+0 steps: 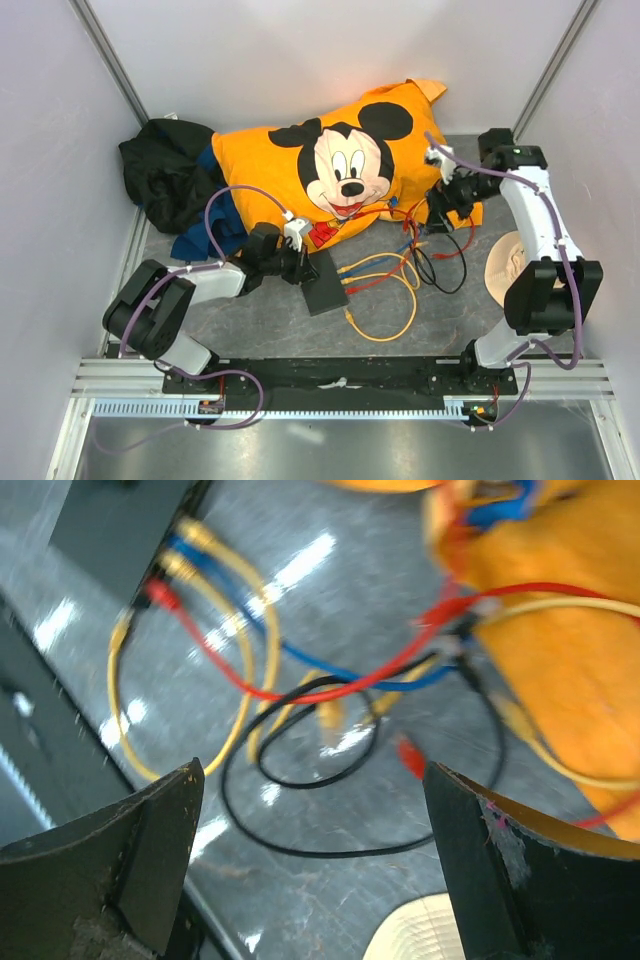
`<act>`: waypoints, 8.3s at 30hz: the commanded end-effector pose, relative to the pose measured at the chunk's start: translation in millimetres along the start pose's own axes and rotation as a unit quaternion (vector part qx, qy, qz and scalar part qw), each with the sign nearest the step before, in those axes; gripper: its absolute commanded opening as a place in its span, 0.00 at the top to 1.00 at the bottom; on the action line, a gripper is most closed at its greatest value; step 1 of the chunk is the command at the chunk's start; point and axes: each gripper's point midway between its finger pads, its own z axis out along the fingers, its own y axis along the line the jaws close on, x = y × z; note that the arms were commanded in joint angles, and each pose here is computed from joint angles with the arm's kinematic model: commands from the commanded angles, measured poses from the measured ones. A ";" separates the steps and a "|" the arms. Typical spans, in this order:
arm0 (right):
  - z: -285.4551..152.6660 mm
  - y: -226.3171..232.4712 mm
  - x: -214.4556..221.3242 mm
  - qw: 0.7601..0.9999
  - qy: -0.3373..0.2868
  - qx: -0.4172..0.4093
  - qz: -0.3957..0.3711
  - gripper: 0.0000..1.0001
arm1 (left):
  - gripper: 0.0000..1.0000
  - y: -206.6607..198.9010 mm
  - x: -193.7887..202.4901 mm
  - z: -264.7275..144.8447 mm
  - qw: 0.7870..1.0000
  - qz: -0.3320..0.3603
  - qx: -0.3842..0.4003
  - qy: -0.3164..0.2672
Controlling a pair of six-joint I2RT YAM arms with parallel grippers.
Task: Pull the plug from the switch port
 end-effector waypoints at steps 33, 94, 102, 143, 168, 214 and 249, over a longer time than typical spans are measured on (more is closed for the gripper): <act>1.9 82.8 -88.0 0.998 0.000 -0.045 -0.054 1.00 | 0.98 11.8 47.4 -10.4 0.998 -0.004 -0.034 0.057; 27.8 51.8 -99.1 0.965 -0.187 -0.134 0.127 0.05 | 0.98 14.6 50.0 -6.2 0.997 -0.007 -0.036 0.065; 122.3 101.1 -86.6 0.968 -0.091 -0.212 0.096 0.08 | 0.98 13.6 50.8 -6.5 0.997 -0.008 -0.034 0.068; 261.2 102.4 20.7 0.950 0.136 -0.251 0.123 0.22 | 0.98 26.0 35.9 -8.3 0.994 -0.060 -0.044 0.081; 290.7 110.0 84.8 0.919 0.251 -0.278 0.121 0.49 | 0.98 32.9 50.3 -8.7 0.991 -0.074 -0.062 0.092; 326.5 105.6 102.4 0.929 0.275 -0.228 0.099 0.89 | 0.98 35.0 52.1 -6.6 0.990 -0.077 -0.067 0.097; 278.1 57.7 144.8 0.899 0.378 -0.217 0.048 0.99 | 0.98 30.6 68.9 9.1 0.986 -0.023 -0.100 0.131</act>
